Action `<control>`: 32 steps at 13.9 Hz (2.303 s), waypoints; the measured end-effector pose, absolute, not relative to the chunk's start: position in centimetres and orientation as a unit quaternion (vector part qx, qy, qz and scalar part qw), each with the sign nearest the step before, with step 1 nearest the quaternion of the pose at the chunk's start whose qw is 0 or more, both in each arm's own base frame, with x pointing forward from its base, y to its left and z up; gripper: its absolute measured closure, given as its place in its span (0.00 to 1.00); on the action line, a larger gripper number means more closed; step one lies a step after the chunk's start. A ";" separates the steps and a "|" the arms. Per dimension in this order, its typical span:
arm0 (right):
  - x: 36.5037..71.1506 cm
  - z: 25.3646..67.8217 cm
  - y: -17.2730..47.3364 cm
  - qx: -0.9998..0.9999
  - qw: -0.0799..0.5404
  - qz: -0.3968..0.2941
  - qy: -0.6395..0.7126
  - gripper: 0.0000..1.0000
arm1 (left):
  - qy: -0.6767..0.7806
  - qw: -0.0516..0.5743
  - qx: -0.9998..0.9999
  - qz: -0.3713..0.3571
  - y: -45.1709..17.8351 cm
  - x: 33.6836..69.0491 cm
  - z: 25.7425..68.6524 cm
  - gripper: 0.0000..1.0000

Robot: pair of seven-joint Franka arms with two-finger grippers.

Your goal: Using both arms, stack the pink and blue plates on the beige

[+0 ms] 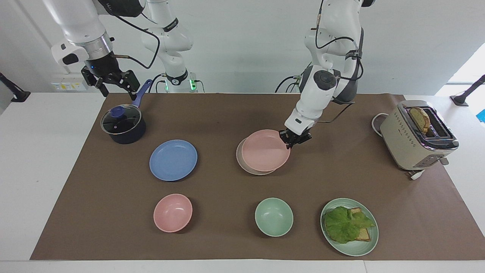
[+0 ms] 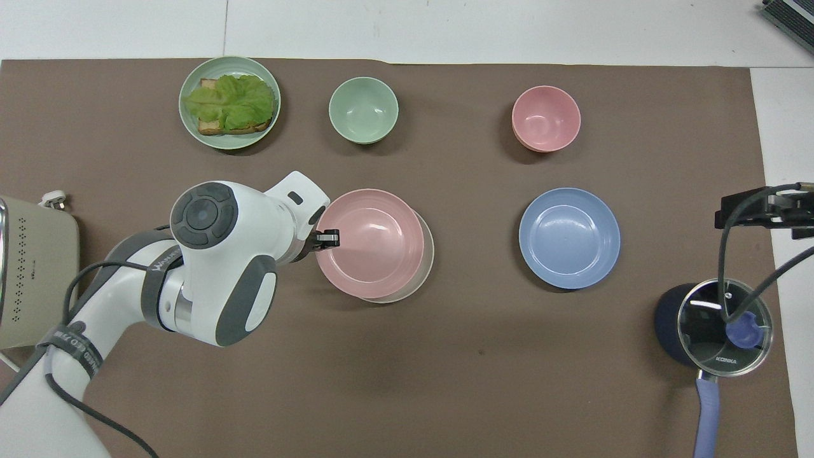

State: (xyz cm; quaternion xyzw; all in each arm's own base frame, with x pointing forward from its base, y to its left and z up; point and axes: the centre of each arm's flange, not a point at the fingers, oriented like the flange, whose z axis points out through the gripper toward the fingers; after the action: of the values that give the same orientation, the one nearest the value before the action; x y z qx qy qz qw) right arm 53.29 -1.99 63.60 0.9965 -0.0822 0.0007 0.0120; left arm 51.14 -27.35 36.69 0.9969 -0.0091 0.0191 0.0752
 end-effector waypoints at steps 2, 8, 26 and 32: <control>53.3 63.6 -2.0 0.997 0.012 0.001 -0.082 0.00 | -0.010 0.074 0.997 0.020 -27.5 50.6 35.7 0.96; 53.3 63.6 -2.2 0.996 0.012 0.001 -0.084 0.00 | -0.006 0.076 0.997 0.028 -27.3 50.9 35.1 0.96; 53.2 63.6 -3.0 0.996 0.012 0.001 -0.091 0.00 | 0.033 0.050 0.997 0.041 -18.3 55.9 40.6 0.00; 53.4 63.7 -3.0 0.996 0.012 0.006 -0.091 0.00 | -0.002 0.040 0.999 0.036 -7.8 56.5 44.3 0.00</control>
State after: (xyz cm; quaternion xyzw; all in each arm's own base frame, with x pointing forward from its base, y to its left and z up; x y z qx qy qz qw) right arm 53.35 -3.01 63.69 0.9957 -0.0915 0.0055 0.0116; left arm 56.49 -7.80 44.32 0.9985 -0.0024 0.0362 0.0399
